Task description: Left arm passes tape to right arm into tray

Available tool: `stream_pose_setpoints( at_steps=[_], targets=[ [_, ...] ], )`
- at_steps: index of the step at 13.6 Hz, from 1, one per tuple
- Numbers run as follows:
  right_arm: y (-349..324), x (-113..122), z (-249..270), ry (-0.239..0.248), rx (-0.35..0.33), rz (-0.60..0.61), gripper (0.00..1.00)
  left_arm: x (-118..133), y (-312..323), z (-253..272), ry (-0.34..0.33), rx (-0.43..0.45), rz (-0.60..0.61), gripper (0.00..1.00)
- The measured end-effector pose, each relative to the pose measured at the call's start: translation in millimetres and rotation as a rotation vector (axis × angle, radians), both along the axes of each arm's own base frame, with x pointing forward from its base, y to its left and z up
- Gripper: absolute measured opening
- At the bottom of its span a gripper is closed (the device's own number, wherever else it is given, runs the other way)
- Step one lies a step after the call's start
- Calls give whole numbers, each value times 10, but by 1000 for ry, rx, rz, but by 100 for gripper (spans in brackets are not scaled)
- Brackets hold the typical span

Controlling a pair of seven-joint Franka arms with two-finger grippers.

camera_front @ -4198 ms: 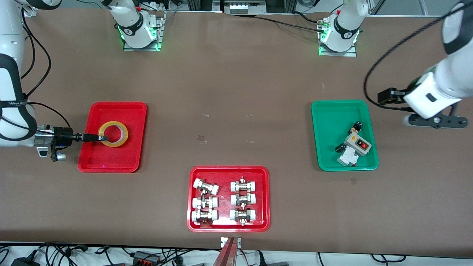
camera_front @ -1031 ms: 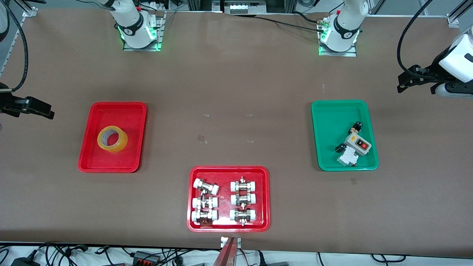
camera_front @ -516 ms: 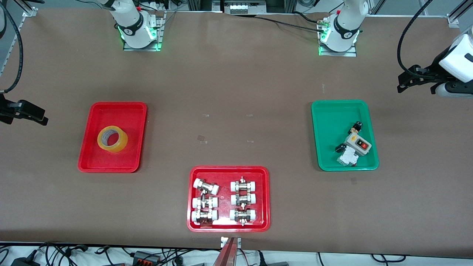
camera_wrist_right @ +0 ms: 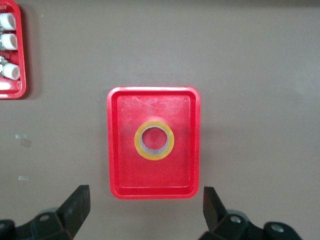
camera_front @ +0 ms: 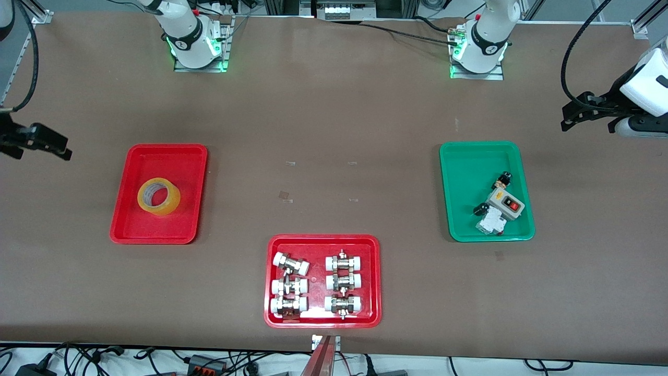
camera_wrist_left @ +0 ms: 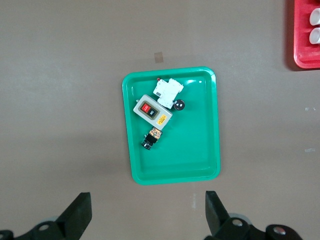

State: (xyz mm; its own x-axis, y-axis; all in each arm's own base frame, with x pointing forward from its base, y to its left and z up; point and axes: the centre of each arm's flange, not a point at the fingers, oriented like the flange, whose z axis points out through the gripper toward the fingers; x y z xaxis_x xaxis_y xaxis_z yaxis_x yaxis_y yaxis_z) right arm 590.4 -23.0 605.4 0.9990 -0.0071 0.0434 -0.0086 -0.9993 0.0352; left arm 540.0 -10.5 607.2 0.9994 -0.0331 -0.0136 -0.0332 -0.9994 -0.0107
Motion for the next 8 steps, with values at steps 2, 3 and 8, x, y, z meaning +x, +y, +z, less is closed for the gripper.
stream_pose_setpoints(
  at_steps=[2,3,8],
  targets=[
    [6,-179,-92,2,0,1,100,0,0,0,0,0,0,100],
    [9,-241,-141,5,0,2,100,0,0,0,0,0,0,100],
    [14,-336,-211,21,2,2,100,0,0,0,0,0,0,100]
  ],
)
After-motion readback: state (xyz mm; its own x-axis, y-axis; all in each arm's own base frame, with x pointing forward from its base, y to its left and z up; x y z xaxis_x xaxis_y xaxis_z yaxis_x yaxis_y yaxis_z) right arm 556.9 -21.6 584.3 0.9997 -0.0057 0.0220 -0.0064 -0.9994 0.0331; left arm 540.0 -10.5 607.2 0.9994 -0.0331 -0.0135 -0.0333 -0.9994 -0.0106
